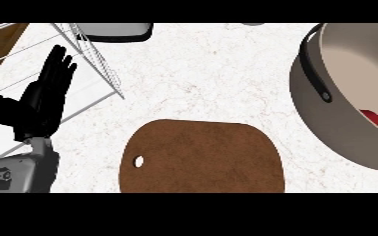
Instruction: Pick the tomato from the cutting board and place it in the pot
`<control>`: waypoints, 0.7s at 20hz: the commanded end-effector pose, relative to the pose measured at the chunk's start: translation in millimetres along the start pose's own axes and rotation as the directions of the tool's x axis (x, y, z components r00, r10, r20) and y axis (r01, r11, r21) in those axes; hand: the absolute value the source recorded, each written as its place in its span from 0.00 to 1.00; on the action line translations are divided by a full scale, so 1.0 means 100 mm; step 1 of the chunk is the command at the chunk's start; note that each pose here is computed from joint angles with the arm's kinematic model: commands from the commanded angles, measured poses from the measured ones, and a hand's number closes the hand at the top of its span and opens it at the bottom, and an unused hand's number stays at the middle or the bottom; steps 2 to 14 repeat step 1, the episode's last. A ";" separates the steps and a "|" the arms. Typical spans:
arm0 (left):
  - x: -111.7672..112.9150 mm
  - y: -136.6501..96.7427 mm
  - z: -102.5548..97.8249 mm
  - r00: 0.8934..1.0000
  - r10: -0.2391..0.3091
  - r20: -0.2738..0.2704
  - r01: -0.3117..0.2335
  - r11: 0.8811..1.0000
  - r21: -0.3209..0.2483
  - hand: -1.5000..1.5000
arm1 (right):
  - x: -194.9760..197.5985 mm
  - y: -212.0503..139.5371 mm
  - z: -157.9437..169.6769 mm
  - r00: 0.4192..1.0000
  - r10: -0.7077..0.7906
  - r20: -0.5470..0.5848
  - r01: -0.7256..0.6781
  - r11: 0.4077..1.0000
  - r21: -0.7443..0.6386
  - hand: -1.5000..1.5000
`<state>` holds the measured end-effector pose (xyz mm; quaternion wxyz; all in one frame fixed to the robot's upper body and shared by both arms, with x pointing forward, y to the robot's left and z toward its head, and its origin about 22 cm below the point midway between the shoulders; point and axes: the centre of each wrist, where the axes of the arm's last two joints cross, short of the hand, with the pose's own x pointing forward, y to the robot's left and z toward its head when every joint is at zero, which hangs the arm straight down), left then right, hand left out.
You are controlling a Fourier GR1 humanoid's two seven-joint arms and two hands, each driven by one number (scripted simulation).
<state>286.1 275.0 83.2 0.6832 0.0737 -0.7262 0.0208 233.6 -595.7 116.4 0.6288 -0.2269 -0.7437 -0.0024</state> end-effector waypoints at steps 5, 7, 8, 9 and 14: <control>0.04 -0.07 0.01 1.000 -0.004 0.018 0.004 1.000 0.011 0.50 | 0.04 -0.11 0.03 0.999 -0.043 0.025 0.043 0.999 0.020 0.00; 0.04 -0.07 0.01 1.000 -0.004 0.018 0.004 1.000 0.011 0.50 | 0.04 -0.11 0.03 0.999 -0.043 0.025 0.043 0.999 0.020 0.00; 0.04 -0.07 0.01 1.000 -0.004 0.018 0.004 1.000 0.011 0.50 | 0.04 -0.11 0.03 0.999 -0.043 0.025 0.043 0.999 0.020 0.00; 0.04 -0.07 0.01 1.000 -0.004 0.018 0.004 1.000 0.011 0.50 | 0.04 -0.11 0.03 0.999 -0.043 0.025 0.043 0.999 0.020 0.00; 0.04 -0.07 0.01 1.000 -0.004 0.018 0.004 1.000 0.011 0.50 | 0.04 -0.11 0.03 0.999 -0.043 0.025 0.043 0.999 0.020 0.00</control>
